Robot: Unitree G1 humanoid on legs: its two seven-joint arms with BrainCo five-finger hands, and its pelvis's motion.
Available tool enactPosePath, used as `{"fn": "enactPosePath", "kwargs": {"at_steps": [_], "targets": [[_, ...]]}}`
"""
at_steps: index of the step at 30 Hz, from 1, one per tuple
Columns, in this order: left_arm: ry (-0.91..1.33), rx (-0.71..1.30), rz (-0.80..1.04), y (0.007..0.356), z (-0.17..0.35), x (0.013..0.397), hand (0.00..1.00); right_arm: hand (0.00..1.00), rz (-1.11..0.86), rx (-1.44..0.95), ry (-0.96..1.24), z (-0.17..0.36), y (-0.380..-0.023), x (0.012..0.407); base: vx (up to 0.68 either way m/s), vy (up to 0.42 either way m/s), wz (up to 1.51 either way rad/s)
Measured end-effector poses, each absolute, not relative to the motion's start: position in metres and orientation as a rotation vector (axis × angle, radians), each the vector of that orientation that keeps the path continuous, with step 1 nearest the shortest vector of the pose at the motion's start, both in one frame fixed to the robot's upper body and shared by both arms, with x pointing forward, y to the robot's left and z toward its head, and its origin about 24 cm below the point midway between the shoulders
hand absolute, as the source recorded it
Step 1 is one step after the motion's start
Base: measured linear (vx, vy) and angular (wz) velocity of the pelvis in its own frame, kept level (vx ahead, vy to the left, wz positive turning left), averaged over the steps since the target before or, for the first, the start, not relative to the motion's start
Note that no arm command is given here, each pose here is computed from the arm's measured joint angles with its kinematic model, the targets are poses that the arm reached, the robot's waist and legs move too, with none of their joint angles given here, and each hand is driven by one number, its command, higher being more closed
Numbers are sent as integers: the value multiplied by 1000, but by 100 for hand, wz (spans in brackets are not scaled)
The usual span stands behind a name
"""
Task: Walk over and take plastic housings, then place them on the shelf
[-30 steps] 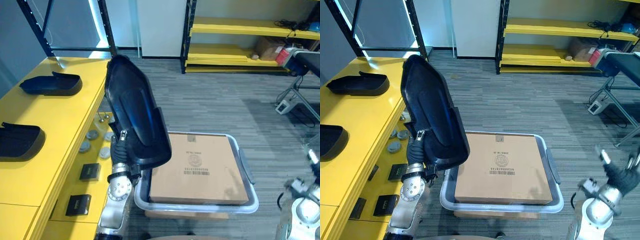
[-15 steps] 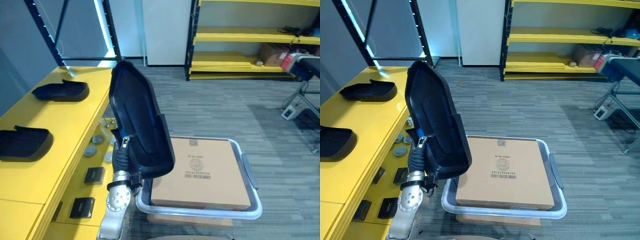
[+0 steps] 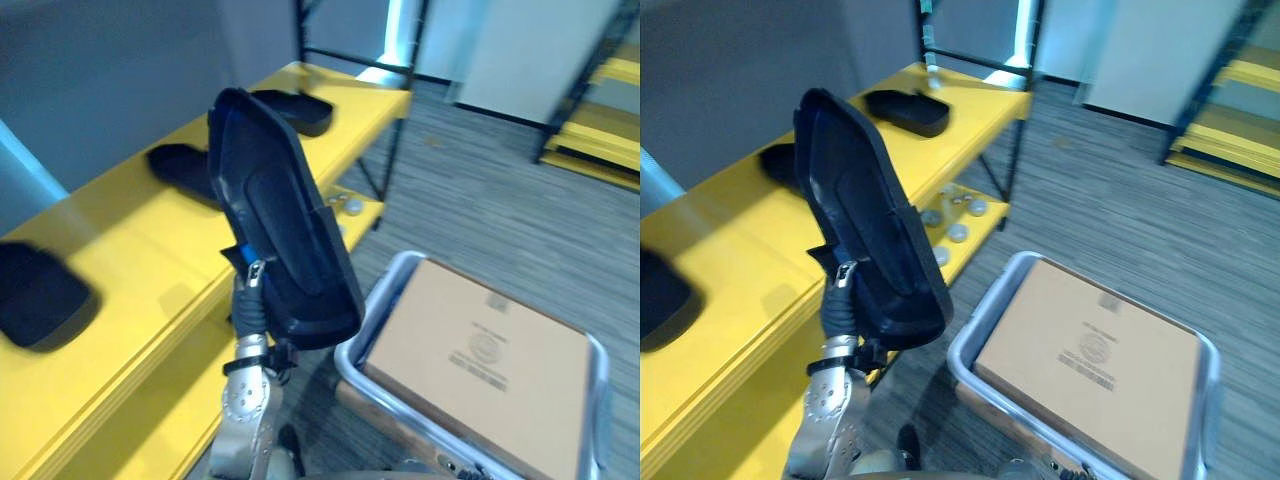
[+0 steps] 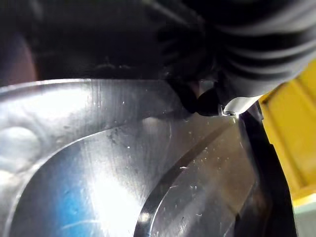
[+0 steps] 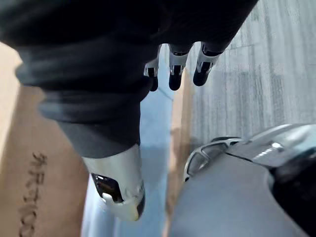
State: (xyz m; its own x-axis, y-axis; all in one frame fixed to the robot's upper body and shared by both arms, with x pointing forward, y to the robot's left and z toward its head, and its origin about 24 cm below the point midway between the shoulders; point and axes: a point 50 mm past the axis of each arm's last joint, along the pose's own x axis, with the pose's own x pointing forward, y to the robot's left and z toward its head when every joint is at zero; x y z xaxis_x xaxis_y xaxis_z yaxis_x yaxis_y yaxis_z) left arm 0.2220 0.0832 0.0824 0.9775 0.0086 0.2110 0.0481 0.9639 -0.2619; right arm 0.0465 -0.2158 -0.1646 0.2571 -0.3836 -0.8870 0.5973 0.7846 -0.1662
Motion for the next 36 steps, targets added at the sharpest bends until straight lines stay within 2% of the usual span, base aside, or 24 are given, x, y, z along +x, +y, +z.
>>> {"fn": "enactPosePath", "kwargs": {"at_steps": [2,9,21,25,28,36], "targets": [[-220,-279,-80,76,85,222,100,0,-654,199,1137,-165,-216,47,-11,213,47],[-228,-239,-87,81,83,223,100,0,-638,191,1143,-165,-214,47,36,184,57],[-185,-252,83,107,69,213,100,0,-544,163,1073,-158,-207,59,118,-104,110],[-156,-269,140,116,63,207,100,0,-525,163,1001,-152,-208,77,190,-189,41],[-154,-262,157,121,62,207,100,0,-502,193,946,-148,-196,93,135,-65,20],[-153,-245,198,135,60,206,100,0,-477,213,969,-152,-181,92,57,25,13]]}}
